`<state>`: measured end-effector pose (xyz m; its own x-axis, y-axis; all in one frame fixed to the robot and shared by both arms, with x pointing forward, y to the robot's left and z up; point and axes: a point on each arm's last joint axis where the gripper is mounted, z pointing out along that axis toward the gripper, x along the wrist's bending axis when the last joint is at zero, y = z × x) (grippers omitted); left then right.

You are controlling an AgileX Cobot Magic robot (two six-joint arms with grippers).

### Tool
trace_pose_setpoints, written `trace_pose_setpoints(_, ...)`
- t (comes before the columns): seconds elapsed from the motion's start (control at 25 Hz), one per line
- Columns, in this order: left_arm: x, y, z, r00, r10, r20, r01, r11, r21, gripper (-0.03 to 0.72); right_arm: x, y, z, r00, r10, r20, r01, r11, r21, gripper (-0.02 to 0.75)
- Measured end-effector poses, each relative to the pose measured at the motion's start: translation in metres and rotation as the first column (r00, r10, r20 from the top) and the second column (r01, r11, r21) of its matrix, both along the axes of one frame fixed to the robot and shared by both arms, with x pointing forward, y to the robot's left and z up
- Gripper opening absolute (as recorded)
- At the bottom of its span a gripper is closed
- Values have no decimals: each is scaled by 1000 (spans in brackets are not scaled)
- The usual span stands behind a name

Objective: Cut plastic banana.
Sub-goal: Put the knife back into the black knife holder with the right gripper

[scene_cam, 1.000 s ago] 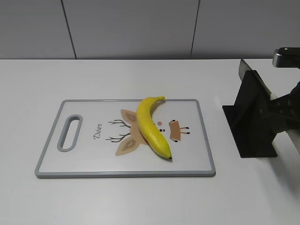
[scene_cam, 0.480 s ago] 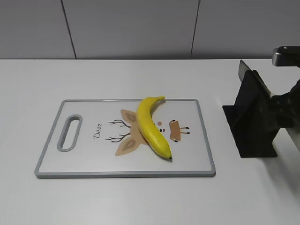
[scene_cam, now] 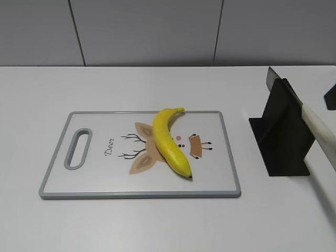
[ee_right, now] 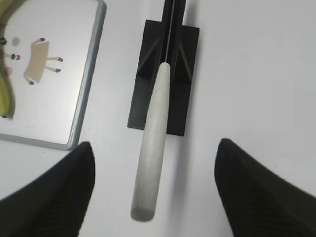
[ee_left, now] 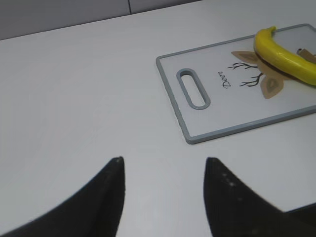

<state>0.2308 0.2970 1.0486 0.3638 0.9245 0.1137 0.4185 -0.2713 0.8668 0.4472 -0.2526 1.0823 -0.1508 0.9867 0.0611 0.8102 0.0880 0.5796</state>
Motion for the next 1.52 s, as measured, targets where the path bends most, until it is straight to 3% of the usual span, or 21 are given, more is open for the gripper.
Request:
trace_pose_setpoints(0.16,0,-1,0,1000,-3,-2,3,1000,-5,485,-41,-6,10,996,51,69,-52,999,10,587)
trace_pose_setpoints(0.4,0,-1,0,1000,-5,-3,5,1000,-7,486,-97,-15,0,983,103,154,-108,994,21,587)
trace_pose_setpoints(0.6,0,-1,0,1000,-8,-4,8,1000,-11,579,-134,-21,-10,966,138,220,-146,989,19,587)
trace_pose_setpoints(0.72,0,-1,0,1000,-9,-4,9,1000,-12,598,-154,-23,-16,949,180,257,-186,983,-1,587)
trace_pose_setpoints(1.36,0,-1,0,1000,-10,-4,10,1000,-12,589,-214,-34,-24,850,197,488,-216,976,-18,587)
trace_pose_setpoints(1.52,0,-1,0,1000,-8,-2,8,1000,-10,589,-218,-34,-25,848,171,501,-209,978,20,587)
